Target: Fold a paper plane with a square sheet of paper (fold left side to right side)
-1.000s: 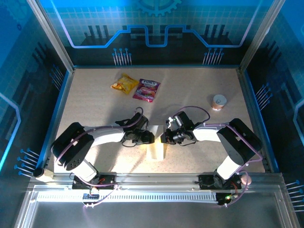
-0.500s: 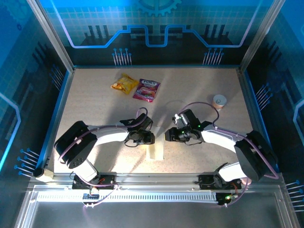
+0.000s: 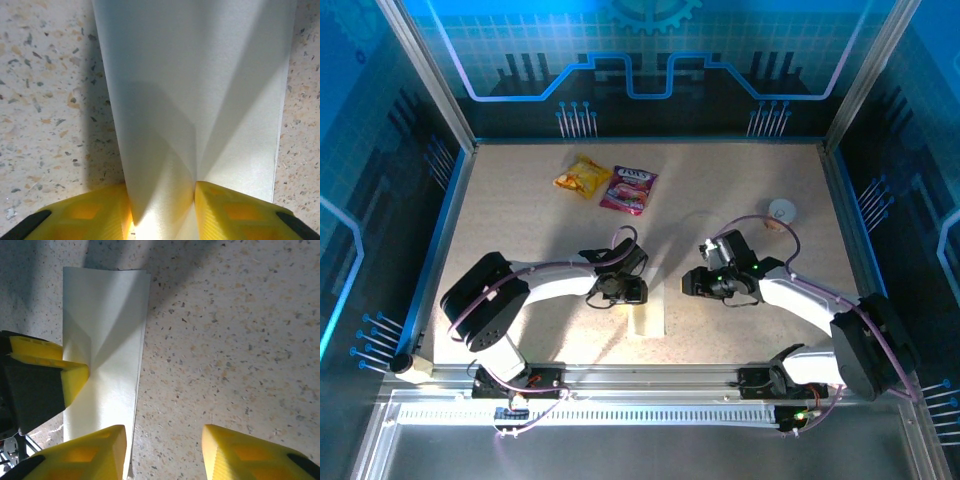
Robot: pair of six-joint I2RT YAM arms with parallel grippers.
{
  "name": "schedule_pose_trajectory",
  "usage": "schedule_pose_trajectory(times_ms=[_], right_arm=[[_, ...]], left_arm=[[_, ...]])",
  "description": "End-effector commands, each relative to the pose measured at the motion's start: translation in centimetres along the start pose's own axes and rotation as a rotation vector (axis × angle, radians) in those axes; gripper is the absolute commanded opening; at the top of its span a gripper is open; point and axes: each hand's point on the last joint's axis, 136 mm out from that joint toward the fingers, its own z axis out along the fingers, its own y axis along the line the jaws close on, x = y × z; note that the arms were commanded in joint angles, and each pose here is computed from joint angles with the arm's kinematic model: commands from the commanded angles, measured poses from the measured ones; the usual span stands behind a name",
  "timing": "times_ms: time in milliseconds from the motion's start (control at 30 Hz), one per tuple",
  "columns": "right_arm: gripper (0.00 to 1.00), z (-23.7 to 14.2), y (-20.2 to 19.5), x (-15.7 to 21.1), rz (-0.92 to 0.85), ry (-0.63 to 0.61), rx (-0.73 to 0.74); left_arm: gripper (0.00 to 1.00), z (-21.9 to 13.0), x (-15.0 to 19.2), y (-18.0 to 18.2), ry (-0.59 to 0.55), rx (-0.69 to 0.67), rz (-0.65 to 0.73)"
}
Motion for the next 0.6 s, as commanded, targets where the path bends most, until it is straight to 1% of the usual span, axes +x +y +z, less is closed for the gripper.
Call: schedule_pose_trajectory(times_ms=[0,200,400,567], right_arm=[[0.45,-0.3,-0.74,0.53,0.002,0.009,0.018],[0.45,-0.07,-1.14,0.87,0.007,0.017,0.023],[0.45,0.21,-1.08,0.99,0.01,0.025,0.013],[0.45,0.28,-1.11,1.1,0.012,0.028,0.01]], left_arm=[[0.39,2.32,1.89,-0.19,0.069,0.007,0.067],[0.4,2.13,1.86,-0.16,0.065,0.005,0.097],[0.42,2.22,1.94,0.06,0.066,0.001,0.094],[0.41,2.23,1.87,0.43,0.061,-0.02,0.09]])
